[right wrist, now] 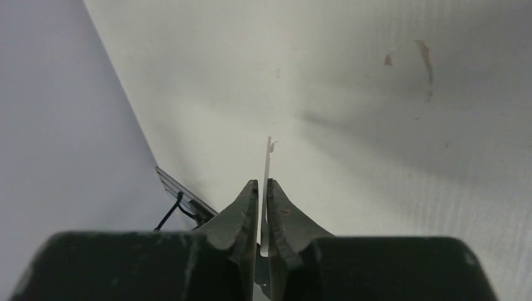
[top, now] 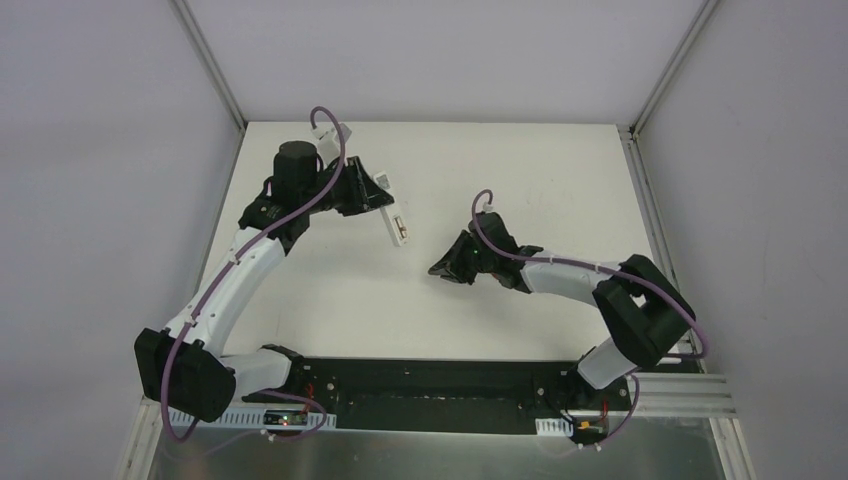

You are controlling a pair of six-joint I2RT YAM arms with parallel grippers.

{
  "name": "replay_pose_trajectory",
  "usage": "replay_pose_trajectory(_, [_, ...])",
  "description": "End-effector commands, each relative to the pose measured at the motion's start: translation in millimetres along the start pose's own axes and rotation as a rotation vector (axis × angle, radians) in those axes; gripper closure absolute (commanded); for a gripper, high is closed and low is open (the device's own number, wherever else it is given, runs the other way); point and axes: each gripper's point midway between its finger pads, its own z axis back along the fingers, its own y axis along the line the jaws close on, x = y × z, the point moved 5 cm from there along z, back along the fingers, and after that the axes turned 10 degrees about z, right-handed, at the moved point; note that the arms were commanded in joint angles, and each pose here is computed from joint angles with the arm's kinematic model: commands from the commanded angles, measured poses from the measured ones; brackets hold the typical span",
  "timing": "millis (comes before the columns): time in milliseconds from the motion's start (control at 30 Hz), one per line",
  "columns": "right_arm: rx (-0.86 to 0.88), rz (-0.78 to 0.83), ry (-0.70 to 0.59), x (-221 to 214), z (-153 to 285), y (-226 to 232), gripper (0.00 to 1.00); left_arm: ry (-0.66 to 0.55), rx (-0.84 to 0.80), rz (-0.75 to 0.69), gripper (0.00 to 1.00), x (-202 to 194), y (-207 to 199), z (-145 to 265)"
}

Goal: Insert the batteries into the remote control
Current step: Place the battery cover at the center of the board.

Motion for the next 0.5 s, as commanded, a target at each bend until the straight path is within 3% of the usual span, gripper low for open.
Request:
replay_pose_trajectory(0, [-0.025,0.073,0.004,2.3,-12.4,-3.0,0.84,0.06,-0.154,-0.075,1.0,-0.6,-24.6,11.4])
replay_pose_trajectory(267, [-0.1,0.096,0.014,-0.4,-16.5,-17.8,0.42,0.081,-0.196,-0.097,1.0,-2.3,-31.4,15.7])
replay_pose_trajectory(467, [-0.076,0.156,-0.043,9.3,12.8,2.5,0.16,0.082,-0.219,-0.106,1.0,-0.6,-37.5,19.0])
